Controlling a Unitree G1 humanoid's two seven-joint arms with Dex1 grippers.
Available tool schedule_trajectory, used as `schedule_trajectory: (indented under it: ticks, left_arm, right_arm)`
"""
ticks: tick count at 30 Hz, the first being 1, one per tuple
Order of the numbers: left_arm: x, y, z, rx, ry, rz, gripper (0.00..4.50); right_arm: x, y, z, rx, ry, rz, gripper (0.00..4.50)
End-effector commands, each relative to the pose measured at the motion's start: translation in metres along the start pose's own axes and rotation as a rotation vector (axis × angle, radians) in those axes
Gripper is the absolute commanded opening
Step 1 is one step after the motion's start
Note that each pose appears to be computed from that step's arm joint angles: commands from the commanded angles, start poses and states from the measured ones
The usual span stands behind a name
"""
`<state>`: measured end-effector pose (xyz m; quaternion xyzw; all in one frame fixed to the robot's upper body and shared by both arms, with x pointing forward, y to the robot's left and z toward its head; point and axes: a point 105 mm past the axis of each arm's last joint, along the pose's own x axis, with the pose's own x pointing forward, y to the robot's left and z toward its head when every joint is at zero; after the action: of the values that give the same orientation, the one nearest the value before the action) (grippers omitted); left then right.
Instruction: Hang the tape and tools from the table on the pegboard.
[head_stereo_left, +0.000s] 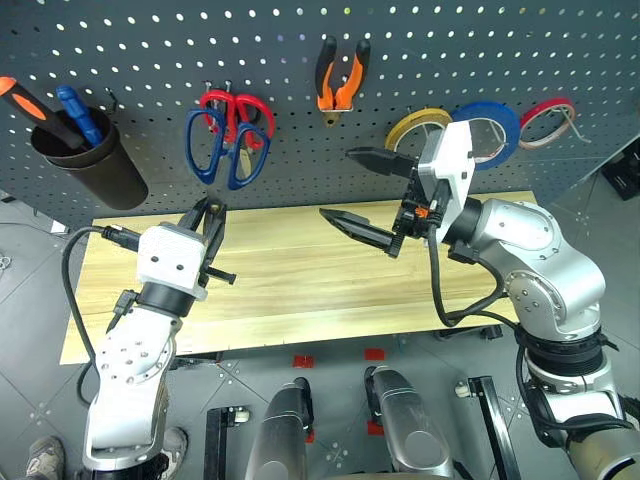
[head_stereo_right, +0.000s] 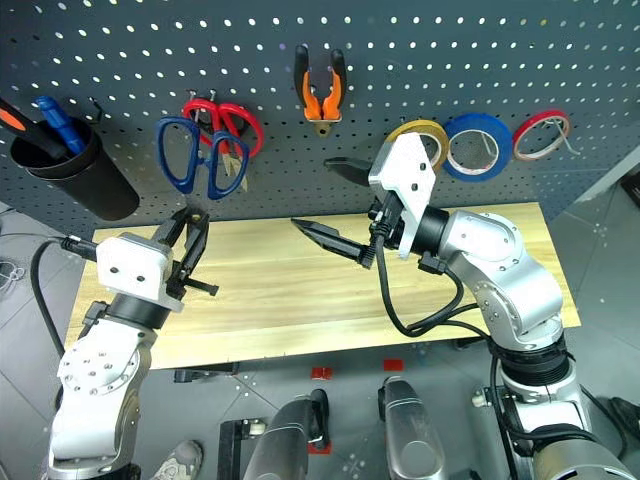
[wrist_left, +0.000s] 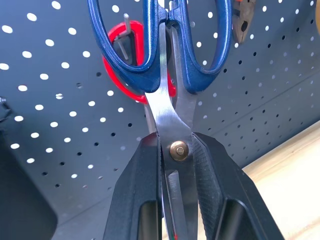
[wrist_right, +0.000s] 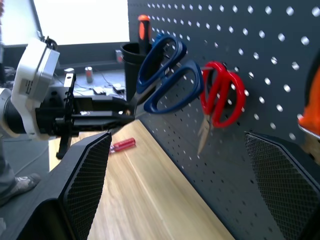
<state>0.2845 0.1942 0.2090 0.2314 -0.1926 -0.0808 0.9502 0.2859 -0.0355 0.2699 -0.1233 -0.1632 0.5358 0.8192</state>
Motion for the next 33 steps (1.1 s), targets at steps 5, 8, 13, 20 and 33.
schedule_trajectory:
  ticks: [5,8,13,20,33]
  left_arm:
    - [0.022,0.002,0.007,-0.010,-0.076,-0.016,0.58]
    - [0.030,0.001,0.002,-0.013,-0.072,-0.024,0.58]
    - [0.040,-0.005,-0.013,-0.045,-0.025,-0.038,0.93]
    - [0.034,-0.013,-0.034,-0.131,0.066,-0.053,2.94]
    - [-0.044,0.028,-0.139,-0.370,0.696,0.166,4.48]
  right_arm:
    - [0.000,0.013,0.014,-0.046,-0.039,0.006,4.50]
    - [0.002,0.014,0.015,-0.049,-0.045,0.011,4.50]
    - [0.006,0.015,0.016,-0.048,-0.058,0.015,4.50]
    - [0.016,0.015,0.003,-0.031,-0.026,-0.007,4.50]
    - [0.044,0.054,-0.047,0.157,0.253,0.008,4.50]
